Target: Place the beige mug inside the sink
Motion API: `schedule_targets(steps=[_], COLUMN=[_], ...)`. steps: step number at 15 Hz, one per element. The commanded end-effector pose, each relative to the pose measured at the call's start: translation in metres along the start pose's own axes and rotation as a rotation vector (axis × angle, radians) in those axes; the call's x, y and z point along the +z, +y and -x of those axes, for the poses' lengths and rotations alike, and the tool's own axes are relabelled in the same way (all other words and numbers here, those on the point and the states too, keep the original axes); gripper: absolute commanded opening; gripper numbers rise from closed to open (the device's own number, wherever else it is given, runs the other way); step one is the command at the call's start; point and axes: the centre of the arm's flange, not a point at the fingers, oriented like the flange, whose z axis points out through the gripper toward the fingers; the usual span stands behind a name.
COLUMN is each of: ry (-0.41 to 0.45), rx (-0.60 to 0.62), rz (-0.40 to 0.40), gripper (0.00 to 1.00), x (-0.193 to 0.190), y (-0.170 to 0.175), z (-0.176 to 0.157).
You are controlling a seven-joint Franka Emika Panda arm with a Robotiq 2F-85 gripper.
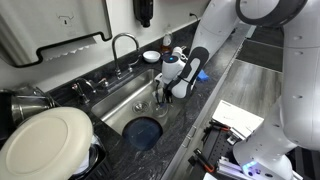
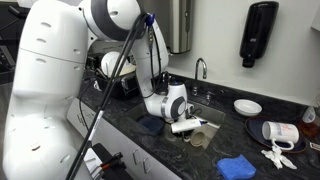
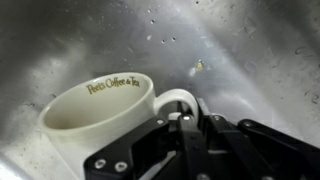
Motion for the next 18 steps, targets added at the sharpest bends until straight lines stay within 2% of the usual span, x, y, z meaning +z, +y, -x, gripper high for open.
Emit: schedule_targets(steps=[1,2,4,7,12,18], ry=[-0.009,-0.008,-0.004,-0.014,-0.038,-0.031], rx=[0.069,0.082,0.100,0.122,0.191,0.203], rz=[-0.043,-0.049,-0.053,-0.046,0.015,0.028], gripper=[0.02,0.35,0.42,0.62,0.98,1.00], x=[0.017,0.018,0.017,0.003,-0.022,-0.057], y=[0.002,0.001,-0.001,0.003,0.011,0.020], z=[-0.010,-0.010,-0.008,-0.003,0.017,0.038])
